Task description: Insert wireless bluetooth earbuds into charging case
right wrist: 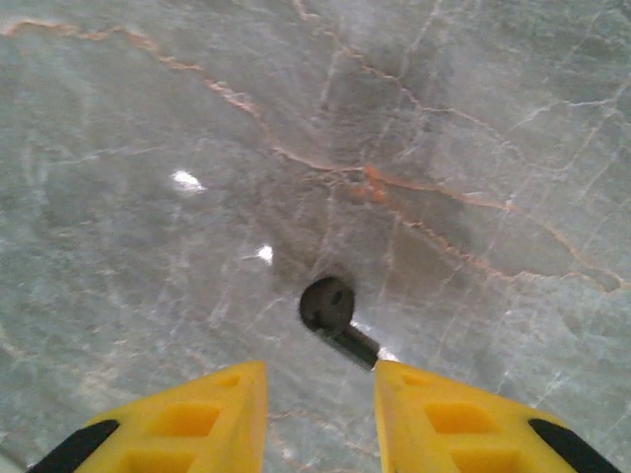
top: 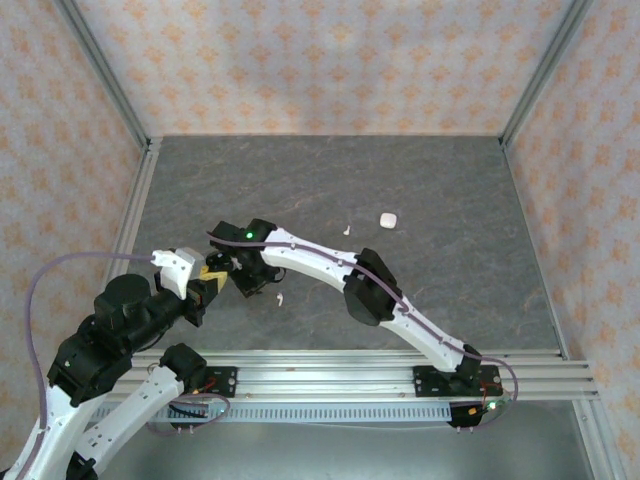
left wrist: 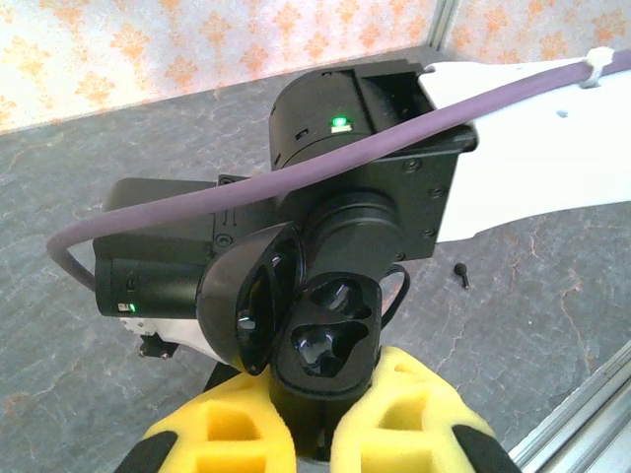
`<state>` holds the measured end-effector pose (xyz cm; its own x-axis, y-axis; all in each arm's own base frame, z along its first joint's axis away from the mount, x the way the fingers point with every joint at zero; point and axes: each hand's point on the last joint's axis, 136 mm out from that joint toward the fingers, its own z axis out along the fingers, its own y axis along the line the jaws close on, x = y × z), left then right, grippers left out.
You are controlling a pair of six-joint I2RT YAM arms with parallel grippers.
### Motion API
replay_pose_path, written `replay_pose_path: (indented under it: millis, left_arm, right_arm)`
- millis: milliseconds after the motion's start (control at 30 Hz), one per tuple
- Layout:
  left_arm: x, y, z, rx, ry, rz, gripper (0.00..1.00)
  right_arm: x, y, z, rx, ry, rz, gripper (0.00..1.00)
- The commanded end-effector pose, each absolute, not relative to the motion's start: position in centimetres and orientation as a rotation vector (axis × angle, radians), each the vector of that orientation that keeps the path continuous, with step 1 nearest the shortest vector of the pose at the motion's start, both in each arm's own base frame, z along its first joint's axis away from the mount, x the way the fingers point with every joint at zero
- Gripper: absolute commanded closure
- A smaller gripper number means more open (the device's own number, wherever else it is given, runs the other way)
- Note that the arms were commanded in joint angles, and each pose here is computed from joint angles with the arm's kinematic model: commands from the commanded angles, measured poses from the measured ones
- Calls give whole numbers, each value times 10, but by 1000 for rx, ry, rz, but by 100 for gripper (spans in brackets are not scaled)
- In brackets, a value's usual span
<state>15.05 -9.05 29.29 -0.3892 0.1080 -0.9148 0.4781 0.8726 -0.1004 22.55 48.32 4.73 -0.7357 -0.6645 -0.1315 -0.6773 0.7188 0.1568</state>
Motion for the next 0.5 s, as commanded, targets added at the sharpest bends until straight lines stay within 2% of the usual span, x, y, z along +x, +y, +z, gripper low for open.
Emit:
replay_pose_path:
  millis: [0,467]
  left_arm:
    - [151,-91,292,406,1941,-446,100]
    - [157,-92,286,346,1932,-470,100]
  right_arm:
    - [227,479,40,-1155,2838,229,66]
    - [225,484,34,-1194,2811,231,65]
